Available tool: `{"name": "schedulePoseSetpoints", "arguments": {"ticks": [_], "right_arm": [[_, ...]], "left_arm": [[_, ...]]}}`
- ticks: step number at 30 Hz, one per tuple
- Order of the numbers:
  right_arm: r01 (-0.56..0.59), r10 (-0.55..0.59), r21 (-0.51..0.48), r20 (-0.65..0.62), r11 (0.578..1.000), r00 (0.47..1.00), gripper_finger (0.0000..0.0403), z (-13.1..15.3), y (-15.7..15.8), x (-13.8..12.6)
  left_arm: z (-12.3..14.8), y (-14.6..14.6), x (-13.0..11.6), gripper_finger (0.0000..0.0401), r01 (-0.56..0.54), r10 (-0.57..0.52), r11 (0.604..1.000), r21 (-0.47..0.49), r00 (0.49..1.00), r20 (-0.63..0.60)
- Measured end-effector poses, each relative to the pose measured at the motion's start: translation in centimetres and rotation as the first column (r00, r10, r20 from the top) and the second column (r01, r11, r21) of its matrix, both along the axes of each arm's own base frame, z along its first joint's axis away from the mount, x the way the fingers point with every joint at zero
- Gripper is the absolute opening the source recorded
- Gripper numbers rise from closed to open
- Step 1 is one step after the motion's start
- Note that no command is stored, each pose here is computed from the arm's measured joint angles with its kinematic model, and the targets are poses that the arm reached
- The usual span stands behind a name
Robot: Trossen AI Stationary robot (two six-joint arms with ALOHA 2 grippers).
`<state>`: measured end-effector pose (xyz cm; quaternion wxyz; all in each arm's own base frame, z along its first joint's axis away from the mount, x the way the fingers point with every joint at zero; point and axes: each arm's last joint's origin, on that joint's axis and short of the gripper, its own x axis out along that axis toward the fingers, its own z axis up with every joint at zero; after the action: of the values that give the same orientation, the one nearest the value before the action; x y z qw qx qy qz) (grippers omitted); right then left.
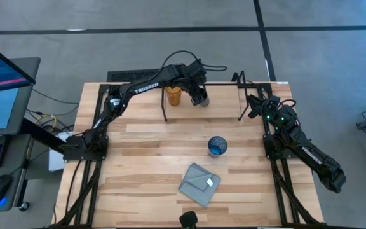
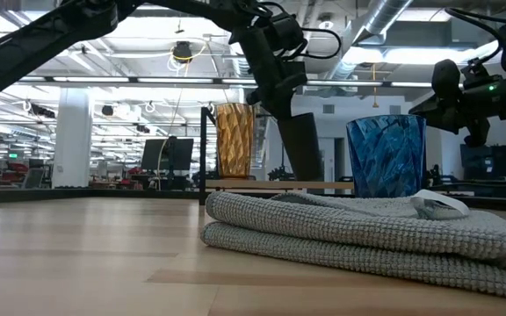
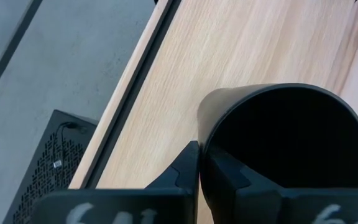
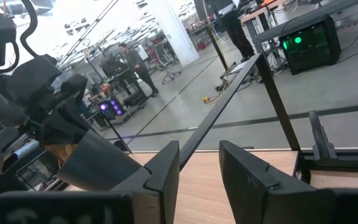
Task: Stack small to large cups/mugs on shelf
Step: Put the black cup on the shelf
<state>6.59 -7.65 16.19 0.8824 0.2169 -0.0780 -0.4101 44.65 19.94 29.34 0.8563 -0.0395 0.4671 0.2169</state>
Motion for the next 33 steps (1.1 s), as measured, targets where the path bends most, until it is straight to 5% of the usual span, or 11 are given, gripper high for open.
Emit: {"name": "schedulePoseSetpoints", "arguments": {"ticks": [33], "right_arm": [[0.000, 0.000, 0.000, 0.000, 1.000, 1.000, 0.0136, 0.00, 0.00, 0.00]], "left_arm": [[0.00, 0.12, 0.00, 0.0007, -0.031, 0.032, 0.999, -0.017, 0.999, 0.016]]}}
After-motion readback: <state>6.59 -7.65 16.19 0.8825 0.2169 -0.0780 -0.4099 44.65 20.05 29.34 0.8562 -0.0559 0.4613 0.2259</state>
